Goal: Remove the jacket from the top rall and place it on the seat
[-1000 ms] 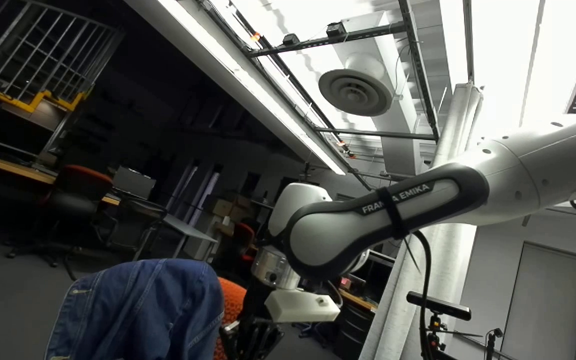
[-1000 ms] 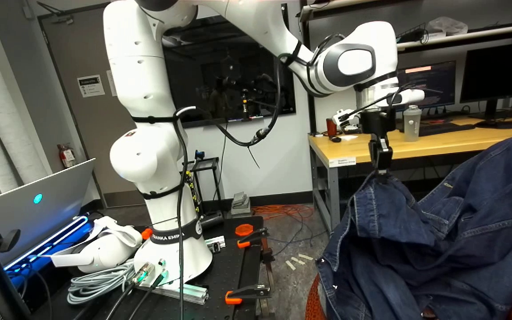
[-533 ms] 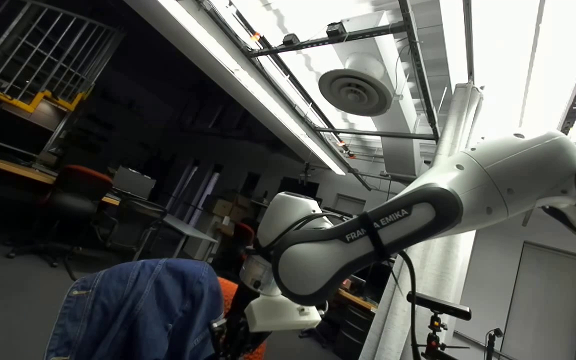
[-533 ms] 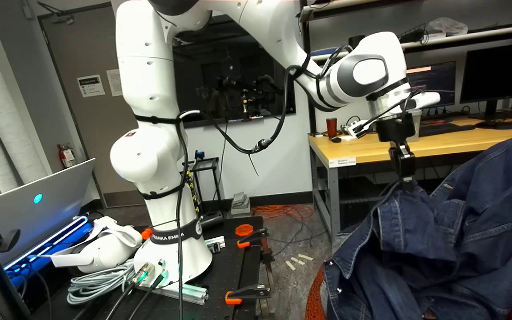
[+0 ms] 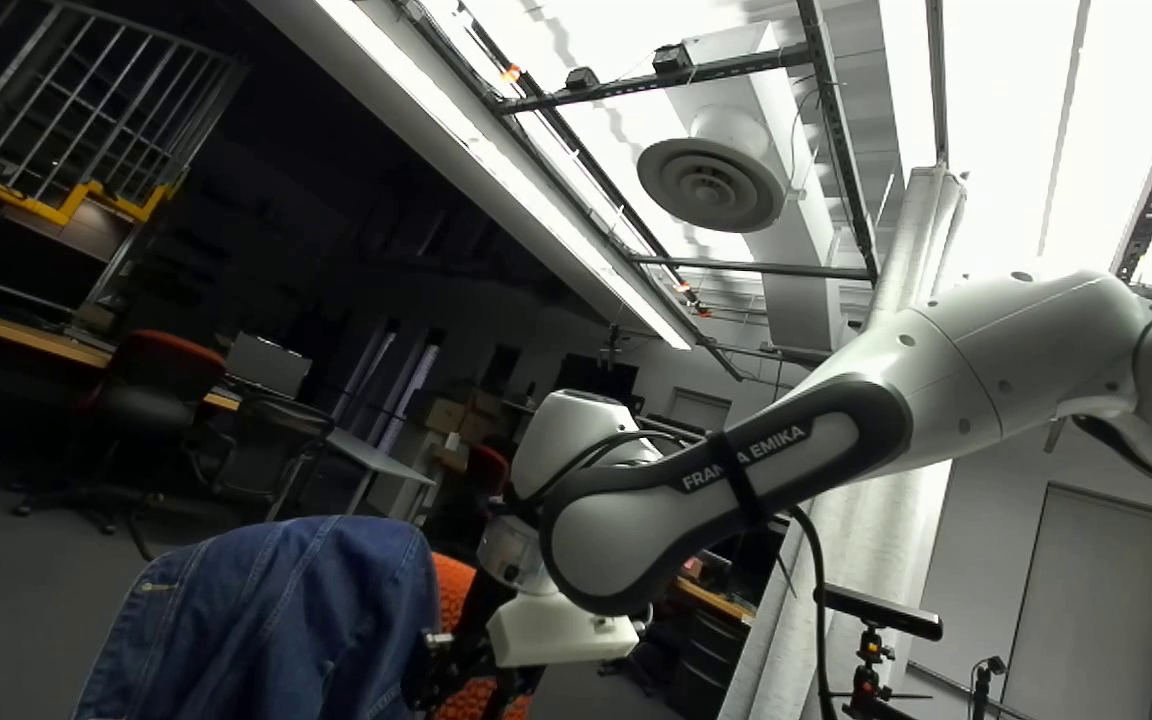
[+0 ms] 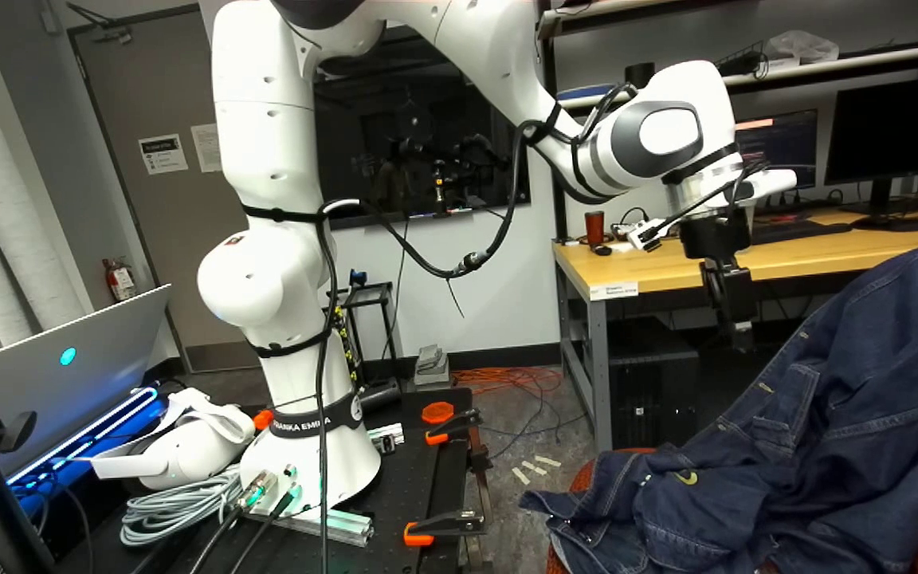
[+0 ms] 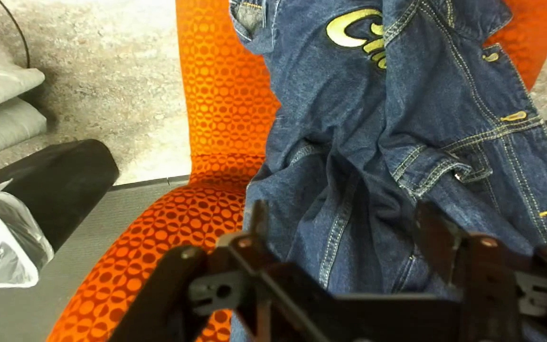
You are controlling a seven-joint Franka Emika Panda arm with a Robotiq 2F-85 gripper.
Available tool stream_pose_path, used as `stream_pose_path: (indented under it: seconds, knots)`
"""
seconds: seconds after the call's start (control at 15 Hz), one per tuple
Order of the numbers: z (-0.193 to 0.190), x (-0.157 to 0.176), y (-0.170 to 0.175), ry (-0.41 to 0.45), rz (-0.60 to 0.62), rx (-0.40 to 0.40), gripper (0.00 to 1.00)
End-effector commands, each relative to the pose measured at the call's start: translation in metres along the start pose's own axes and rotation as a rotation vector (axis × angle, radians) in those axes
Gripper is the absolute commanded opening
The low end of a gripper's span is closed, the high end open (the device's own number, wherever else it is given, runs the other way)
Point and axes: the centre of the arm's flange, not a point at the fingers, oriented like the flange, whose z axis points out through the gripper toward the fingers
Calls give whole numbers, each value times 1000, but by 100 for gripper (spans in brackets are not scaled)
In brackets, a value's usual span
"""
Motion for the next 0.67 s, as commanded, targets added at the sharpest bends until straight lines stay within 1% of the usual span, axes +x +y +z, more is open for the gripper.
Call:
stream_pose_path:
  seconds: [0.0, 0.33, 0.6]
  knots:
    - [-20, 18, 6, 49, 14, 7, 100]
    - [-49, 60, 15, 133, 69, 38, 100]
    - [-61, 88, 9, 223, 100, 56, 100]
